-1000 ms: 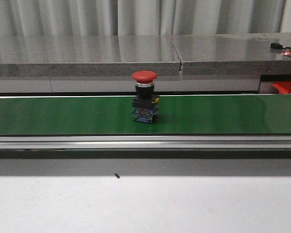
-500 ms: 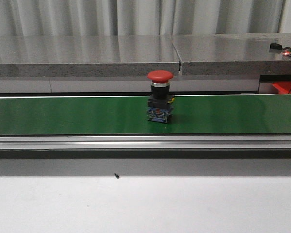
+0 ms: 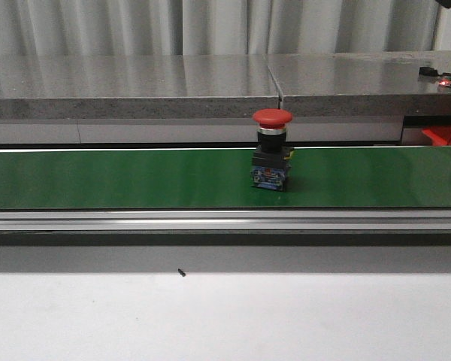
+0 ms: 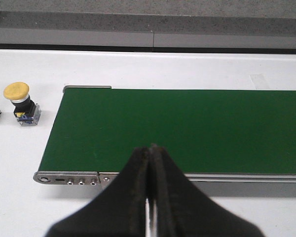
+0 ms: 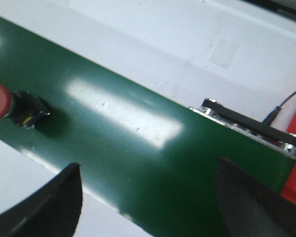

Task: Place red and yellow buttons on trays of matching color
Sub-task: 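Move the right gripper back over the second red button on the belt, then lower the right gripper and grasp the second red button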

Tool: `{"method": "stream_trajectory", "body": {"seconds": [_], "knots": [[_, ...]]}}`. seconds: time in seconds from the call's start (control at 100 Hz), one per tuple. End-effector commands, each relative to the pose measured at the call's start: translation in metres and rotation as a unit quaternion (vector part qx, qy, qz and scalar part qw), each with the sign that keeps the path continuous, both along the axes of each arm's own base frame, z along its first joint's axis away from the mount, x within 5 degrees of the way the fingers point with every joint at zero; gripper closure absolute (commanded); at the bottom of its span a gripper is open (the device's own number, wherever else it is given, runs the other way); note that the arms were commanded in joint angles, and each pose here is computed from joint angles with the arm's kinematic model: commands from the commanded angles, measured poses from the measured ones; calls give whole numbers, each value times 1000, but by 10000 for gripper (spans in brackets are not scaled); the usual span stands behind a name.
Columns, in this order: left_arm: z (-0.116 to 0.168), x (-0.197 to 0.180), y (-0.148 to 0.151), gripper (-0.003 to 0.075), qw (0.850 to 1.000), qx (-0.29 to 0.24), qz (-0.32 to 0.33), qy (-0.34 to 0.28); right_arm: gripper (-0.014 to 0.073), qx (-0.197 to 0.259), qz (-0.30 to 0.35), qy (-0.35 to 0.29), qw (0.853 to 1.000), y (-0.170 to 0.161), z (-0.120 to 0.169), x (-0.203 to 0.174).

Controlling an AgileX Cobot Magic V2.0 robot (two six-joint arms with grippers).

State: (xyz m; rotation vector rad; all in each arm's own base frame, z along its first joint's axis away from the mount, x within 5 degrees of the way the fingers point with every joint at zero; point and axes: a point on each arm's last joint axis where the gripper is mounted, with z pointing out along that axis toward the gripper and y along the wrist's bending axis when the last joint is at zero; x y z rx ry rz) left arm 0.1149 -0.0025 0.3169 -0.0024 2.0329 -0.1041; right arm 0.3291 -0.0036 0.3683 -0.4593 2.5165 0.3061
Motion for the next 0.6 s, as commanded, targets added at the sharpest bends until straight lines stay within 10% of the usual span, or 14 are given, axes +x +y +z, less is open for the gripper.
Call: {"method": "stream_trajectory", "body": {"seconds": [0.0, 0.59], "knots": [[13, 2, 0, 741, 999, -4, 5, -41, 36, -7, 28, -55, 998, 12, 11, -19], [13, 2, 0, 741, 999, -4, 5, -41, 36, -35, 123, -64, 990, 84, -44, -33]]}}
